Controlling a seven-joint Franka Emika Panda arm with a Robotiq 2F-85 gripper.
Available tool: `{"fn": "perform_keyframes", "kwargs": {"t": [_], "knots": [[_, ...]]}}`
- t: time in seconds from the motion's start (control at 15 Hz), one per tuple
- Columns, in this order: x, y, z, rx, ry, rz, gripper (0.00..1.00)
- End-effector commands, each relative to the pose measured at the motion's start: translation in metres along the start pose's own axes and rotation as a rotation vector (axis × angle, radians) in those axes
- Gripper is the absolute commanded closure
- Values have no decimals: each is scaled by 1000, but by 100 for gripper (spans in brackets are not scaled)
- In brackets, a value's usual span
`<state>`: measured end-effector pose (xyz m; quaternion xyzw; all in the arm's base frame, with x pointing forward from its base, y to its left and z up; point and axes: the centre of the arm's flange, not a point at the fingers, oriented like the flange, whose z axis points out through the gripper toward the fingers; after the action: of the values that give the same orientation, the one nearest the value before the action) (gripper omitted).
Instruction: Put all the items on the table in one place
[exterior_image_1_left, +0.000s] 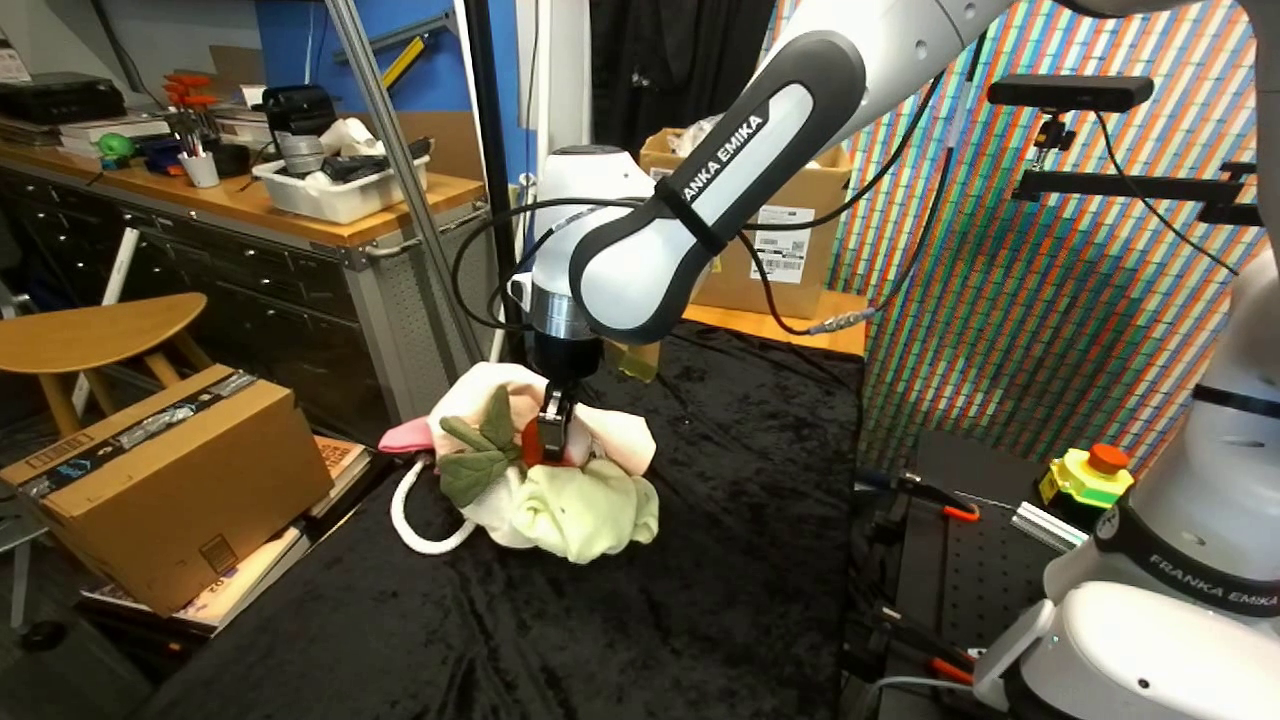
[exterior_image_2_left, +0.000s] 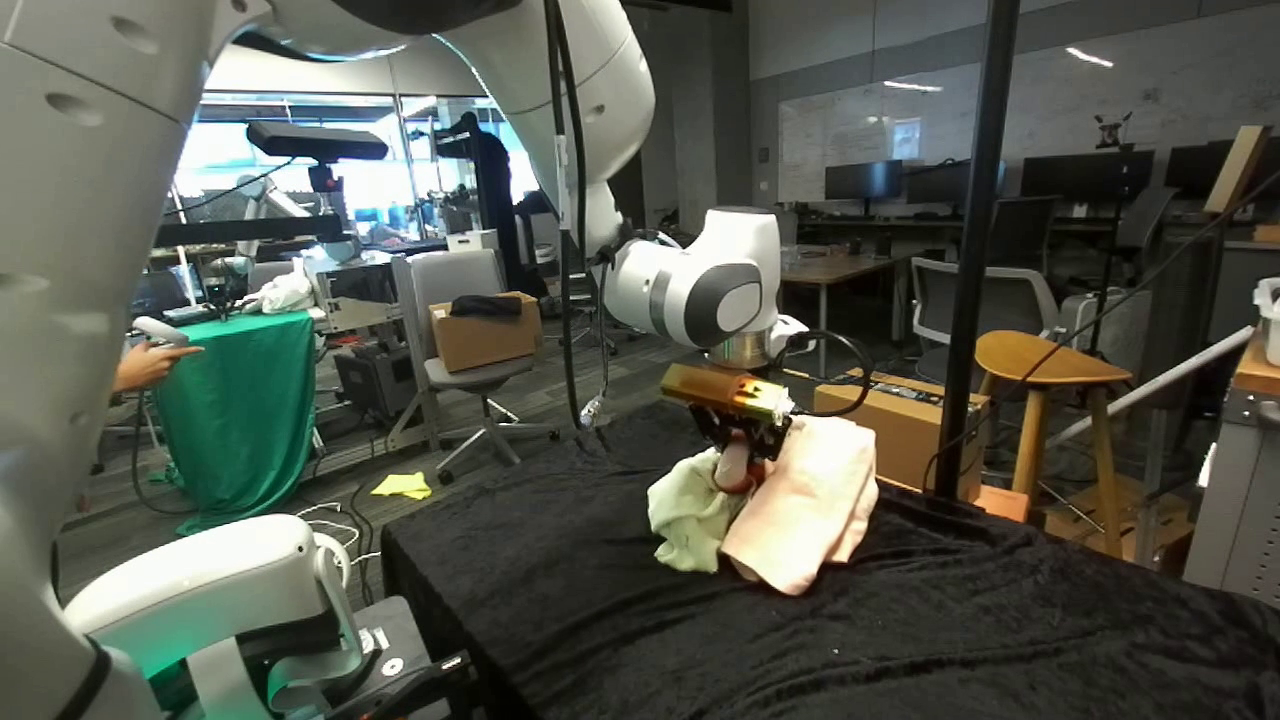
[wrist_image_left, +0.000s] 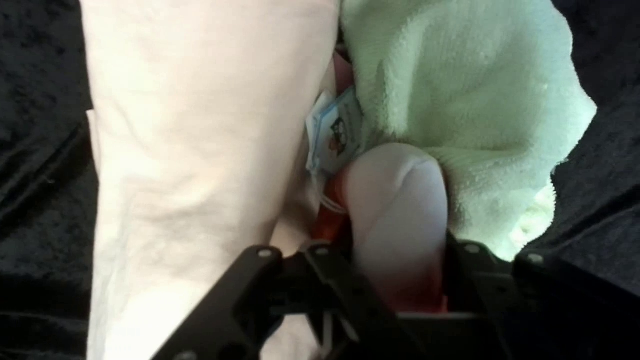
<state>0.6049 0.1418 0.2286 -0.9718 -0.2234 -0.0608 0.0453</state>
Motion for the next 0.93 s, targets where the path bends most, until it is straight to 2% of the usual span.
{"fn": "perform_keyframes", "kwargs": {"t": [0.0,0.27,0.67,0.87], "knots": [[0,-11,-21,27,13,-30,34],[1,-22,-44,13,51,-45,3],[-14,-24,-85,-11,78,-25,0],[-45,-28,-120,-9,46,5,0]]}}
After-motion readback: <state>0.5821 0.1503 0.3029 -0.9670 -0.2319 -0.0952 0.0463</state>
